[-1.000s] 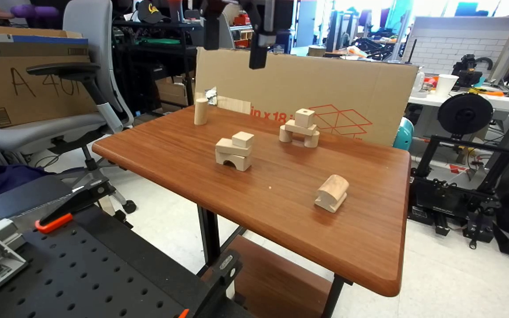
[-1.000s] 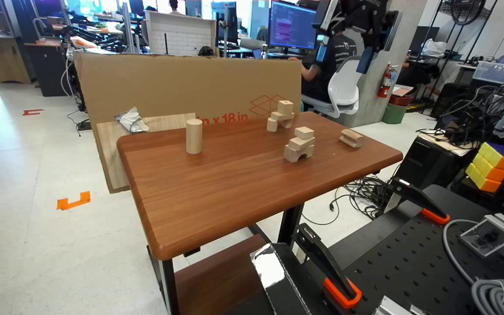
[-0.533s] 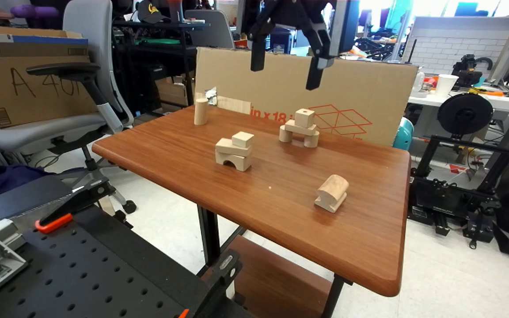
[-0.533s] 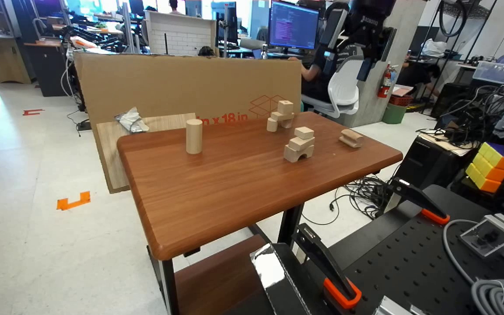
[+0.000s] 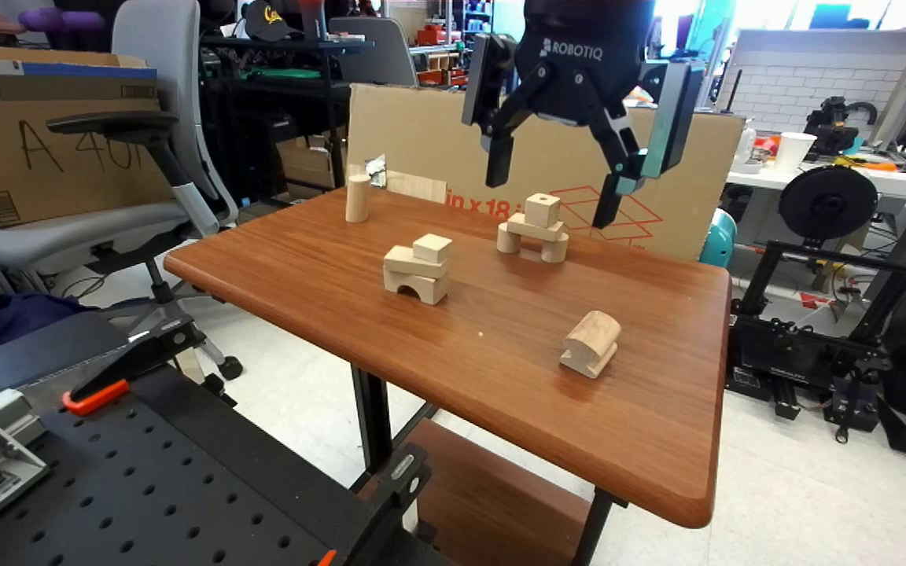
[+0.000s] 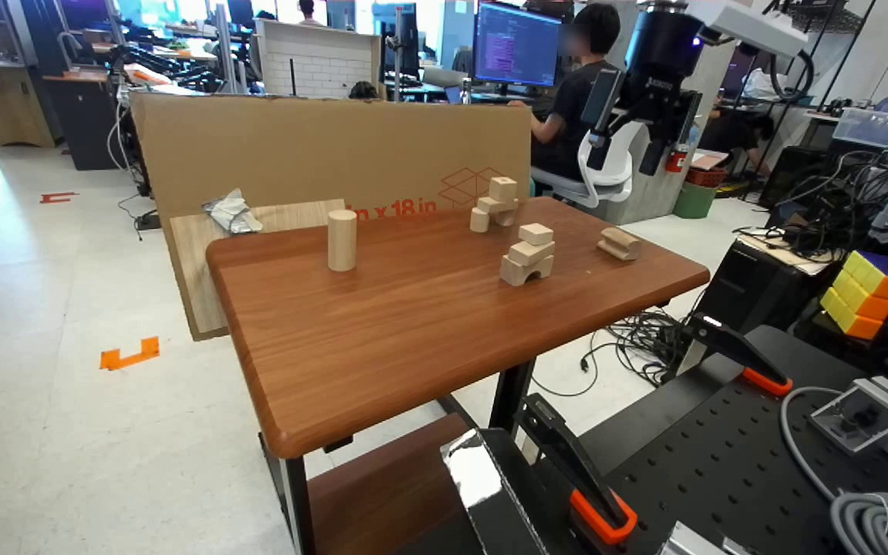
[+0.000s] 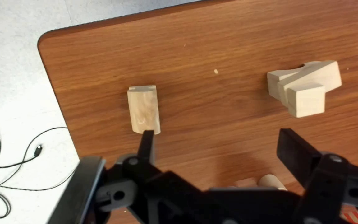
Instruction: Put the block on the tower to the right
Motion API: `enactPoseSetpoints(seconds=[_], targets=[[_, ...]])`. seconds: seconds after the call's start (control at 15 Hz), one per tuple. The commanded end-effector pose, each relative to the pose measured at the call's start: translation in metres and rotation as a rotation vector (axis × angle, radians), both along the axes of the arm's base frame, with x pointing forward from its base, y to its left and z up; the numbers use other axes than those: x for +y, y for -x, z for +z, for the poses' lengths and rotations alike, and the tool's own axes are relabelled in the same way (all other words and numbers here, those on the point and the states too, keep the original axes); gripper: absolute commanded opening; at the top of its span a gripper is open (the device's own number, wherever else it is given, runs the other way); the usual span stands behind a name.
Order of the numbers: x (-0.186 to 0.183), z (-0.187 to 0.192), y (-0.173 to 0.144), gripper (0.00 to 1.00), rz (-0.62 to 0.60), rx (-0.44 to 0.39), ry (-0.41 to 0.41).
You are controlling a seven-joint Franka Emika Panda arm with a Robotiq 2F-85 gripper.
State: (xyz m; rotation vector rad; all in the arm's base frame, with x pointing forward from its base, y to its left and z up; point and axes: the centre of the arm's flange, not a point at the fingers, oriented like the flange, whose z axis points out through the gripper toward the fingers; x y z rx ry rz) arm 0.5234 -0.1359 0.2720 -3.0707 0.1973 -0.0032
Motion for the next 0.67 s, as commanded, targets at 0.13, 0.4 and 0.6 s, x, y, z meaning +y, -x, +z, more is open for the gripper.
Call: enactPoseSetpoints(seconds=[0.13,0.4,0.6], targets=[[-0.029,-0.029,-0.006,1.00,0.016,0.018,0.058],[-0.041,-0.048,-0.009,1.00,0.021,0.055,0.080],[-0.044,-0.062,-0.012,1.00,0.030,0.076,0.093]])
